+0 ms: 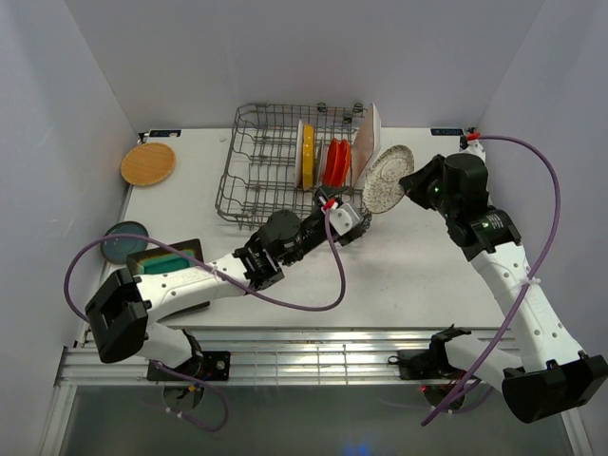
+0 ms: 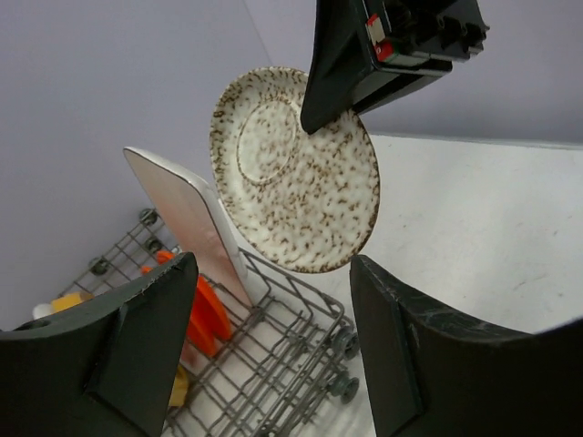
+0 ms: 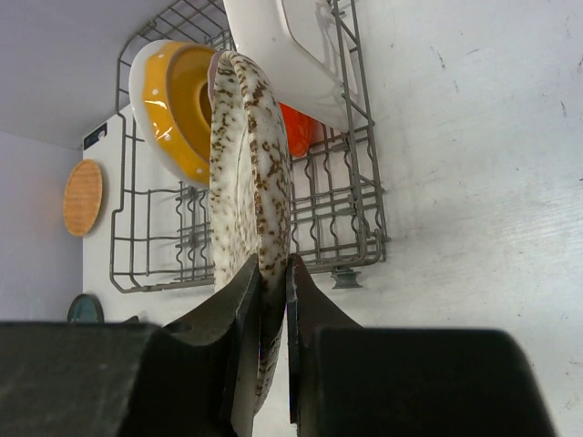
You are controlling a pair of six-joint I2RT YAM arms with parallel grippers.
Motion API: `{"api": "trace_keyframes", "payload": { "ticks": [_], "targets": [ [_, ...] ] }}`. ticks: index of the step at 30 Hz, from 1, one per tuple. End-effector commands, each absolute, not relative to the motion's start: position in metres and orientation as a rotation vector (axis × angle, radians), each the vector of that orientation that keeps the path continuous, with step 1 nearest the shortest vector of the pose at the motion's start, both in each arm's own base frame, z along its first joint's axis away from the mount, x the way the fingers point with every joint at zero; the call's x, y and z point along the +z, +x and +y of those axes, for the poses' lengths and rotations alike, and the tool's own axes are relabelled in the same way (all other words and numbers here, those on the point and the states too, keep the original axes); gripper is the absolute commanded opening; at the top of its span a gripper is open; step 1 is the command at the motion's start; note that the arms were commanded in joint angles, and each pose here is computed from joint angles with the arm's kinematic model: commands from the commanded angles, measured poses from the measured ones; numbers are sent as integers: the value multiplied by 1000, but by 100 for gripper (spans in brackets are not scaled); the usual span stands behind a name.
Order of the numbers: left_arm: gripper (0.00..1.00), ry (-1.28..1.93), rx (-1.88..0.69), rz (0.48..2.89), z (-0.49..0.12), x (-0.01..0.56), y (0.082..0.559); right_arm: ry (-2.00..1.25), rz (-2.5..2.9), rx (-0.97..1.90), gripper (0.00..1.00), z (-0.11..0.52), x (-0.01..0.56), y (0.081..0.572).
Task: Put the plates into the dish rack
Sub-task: Insert the plate into the dish rack.
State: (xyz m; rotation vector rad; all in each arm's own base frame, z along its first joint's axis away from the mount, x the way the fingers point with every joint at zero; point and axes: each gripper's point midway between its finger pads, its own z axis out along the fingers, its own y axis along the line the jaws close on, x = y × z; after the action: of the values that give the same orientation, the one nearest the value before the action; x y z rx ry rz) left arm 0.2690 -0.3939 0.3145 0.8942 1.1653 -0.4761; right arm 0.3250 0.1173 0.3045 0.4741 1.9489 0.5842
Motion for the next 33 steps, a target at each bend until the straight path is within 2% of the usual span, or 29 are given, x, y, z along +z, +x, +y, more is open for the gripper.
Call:
{"api": "trace_keyframes", "payload": {
  "ticks": [1, 7, 20, 31, 33],
  "targets": [
    [78, 949, -310, 1011, -381, 337, 261, 488, 1810, 640, 8, 117, 352, 330],
    [78, 1111, -112, 908, -402, 304, 240, 474, 1825, 689, 8, 124, 355, 326],
    [76, 1121, 10, 916, -417, 288, 247, 455, 1858, 822, 8, 140, 346, 306],
    [62, 1074, 38, 924, -417, 295, 254, 414, 1913, 907, 8, 153, 328, 290],
    [57, 1067, 40, 926, -417, 296, 255, 414, 1923, 910, 8, 155, 323, 290]
  ]
}}
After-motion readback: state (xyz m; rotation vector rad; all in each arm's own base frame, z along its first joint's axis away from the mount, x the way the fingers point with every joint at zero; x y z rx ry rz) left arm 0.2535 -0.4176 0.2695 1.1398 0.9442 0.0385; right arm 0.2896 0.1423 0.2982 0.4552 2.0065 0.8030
